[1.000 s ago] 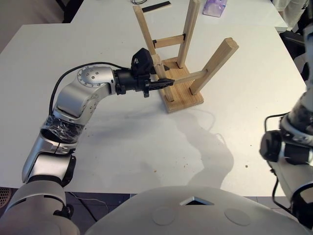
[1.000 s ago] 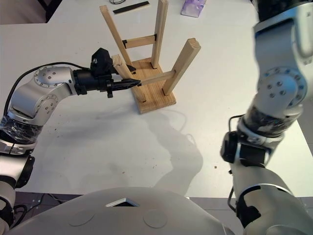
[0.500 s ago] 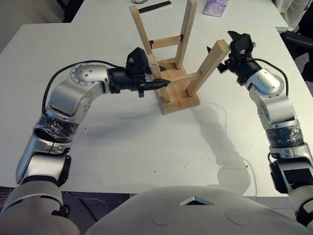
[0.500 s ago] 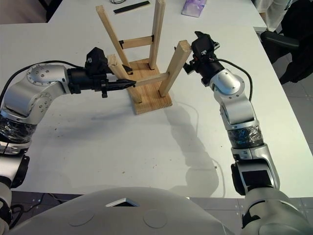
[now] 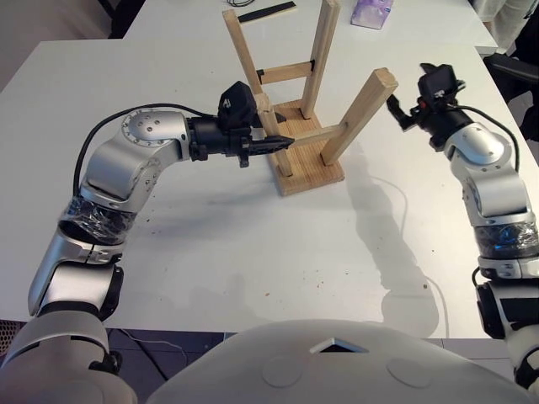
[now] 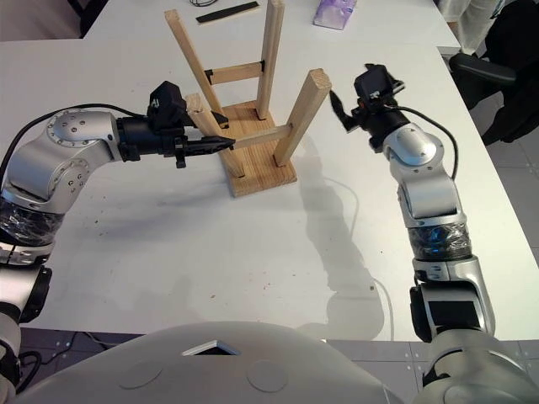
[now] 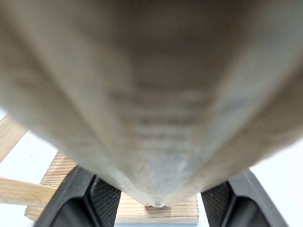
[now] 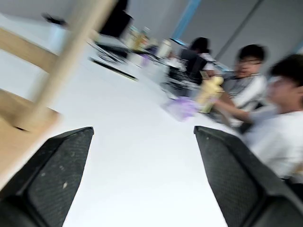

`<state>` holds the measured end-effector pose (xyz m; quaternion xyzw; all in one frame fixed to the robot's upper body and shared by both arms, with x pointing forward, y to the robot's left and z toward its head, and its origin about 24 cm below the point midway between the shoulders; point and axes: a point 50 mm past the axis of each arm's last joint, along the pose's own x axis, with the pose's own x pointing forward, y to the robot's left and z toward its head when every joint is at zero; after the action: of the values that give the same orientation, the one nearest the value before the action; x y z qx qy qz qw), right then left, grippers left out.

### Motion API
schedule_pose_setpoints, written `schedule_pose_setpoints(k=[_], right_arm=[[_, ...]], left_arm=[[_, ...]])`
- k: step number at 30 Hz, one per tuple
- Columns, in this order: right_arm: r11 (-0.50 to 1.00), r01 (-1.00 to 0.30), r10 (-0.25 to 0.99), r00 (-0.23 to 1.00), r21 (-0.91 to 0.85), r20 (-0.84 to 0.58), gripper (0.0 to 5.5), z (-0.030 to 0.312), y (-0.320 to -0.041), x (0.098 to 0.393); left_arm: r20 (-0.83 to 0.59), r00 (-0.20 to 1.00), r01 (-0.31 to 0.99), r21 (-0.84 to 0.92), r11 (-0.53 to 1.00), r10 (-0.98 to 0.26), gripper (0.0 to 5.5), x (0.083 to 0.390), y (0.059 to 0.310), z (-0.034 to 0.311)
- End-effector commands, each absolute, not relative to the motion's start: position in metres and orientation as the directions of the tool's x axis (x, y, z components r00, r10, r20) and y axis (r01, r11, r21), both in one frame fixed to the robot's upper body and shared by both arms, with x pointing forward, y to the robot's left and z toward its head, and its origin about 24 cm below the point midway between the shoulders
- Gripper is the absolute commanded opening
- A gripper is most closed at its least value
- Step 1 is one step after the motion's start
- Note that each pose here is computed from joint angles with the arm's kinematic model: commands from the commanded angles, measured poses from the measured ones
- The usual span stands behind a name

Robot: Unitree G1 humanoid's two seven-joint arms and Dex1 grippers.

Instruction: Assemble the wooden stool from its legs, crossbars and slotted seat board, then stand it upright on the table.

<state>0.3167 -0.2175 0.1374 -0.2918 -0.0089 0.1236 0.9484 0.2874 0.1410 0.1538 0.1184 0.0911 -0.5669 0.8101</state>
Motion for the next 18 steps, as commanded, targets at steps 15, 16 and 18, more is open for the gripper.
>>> schedule_pose_setpoints(k=[15,16,18], right_arm=[[0.647,-0.601,0.586,0.786,-0.469,-0.199,4.29,0.126,-0.155,0.295],[0.617,-0.593,0.554,0.794,-0.517,-0.25,4.39,0.116,-0.164,0.296],[0.579,-0.597,0.517,0.795,-0.555,-0.316,4.75,0.1,-0.175,0.294]], left_arm=[[-0.425,0.359,0.836,-0.248,0.489,-0.831,2.9,0.248,0.146,0.082],[-0.405,0.408,0.822,-0.226,0.522,-0.818,3.01,0.251,0.146,0.085],[-0.36,0.438,0.814,-0.231,0.533,-0.824,3.28,0.253,0.141,0.094]])
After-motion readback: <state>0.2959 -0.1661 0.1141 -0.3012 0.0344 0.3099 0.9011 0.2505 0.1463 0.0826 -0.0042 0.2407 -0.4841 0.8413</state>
